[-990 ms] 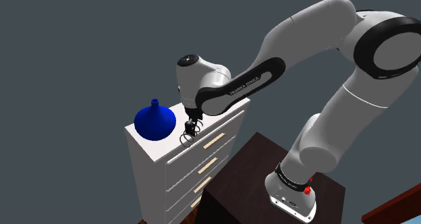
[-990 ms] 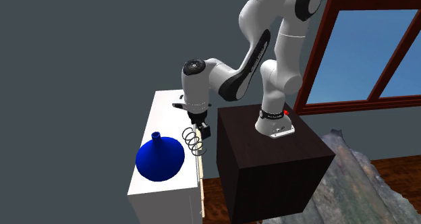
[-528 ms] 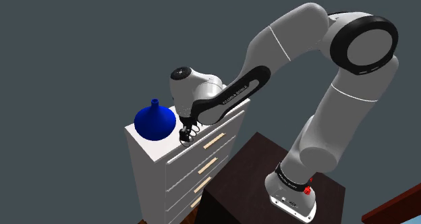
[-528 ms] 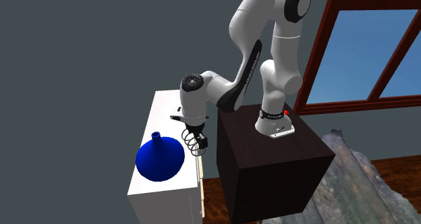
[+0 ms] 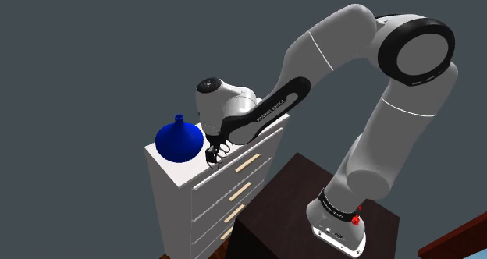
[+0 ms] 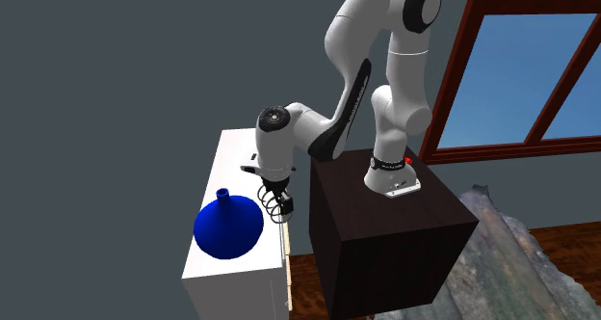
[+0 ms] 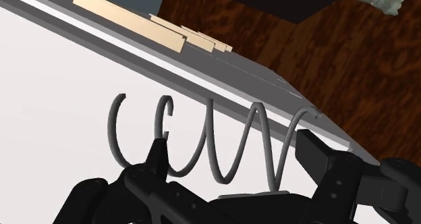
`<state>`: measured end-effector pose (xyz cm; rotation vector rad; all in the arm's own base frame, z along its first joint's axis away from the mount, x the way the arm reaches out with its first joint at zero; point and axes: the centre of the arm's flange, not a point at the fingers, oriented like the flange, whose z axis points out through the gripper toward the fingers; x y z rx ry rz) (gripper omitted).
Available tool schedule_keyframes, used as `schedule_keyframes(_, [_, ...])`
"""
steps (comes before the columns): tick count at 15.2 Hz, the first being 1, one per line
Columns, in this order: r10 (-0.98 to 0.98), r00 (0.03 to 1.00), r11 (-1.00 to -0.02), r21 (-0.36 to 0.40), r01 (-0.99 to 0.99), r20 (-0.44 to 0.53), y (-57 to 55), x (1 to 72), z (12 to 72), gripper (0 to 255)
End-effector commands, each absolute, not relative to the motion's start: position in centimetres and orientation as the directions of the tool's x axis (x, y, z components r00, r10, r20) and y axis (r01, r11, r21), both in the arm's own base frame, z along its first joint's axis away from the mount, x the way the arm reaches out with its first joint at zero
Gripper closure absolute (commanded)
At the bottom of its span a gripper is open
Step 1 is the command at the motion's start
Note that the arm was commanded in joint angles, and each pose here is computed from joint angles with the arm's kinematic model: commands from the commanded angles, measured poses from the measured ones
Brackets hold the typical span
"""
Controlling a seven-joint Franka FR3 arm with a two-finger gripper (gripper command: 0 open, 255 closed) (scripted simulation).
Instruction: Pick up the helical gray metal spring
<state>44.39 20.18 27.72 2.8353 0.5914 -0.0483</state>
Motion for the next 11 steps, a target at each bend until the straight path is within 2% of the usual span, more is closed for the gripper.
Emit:
schedule_keyframes(1, [0.384,0.915,-0.888,0.223,0.403,-0.124,19.8,43.6,26.2,255])
schedule_keyframes(6, [0.385,0.915,-0.887,0.224,0.403,-0.123,20.0,43.4,26.1,255])
schedule_keyframes(11, [0.385,0.915,-0.887,0.224,0.403,-0.123,20.0,43.4,28.8,255])
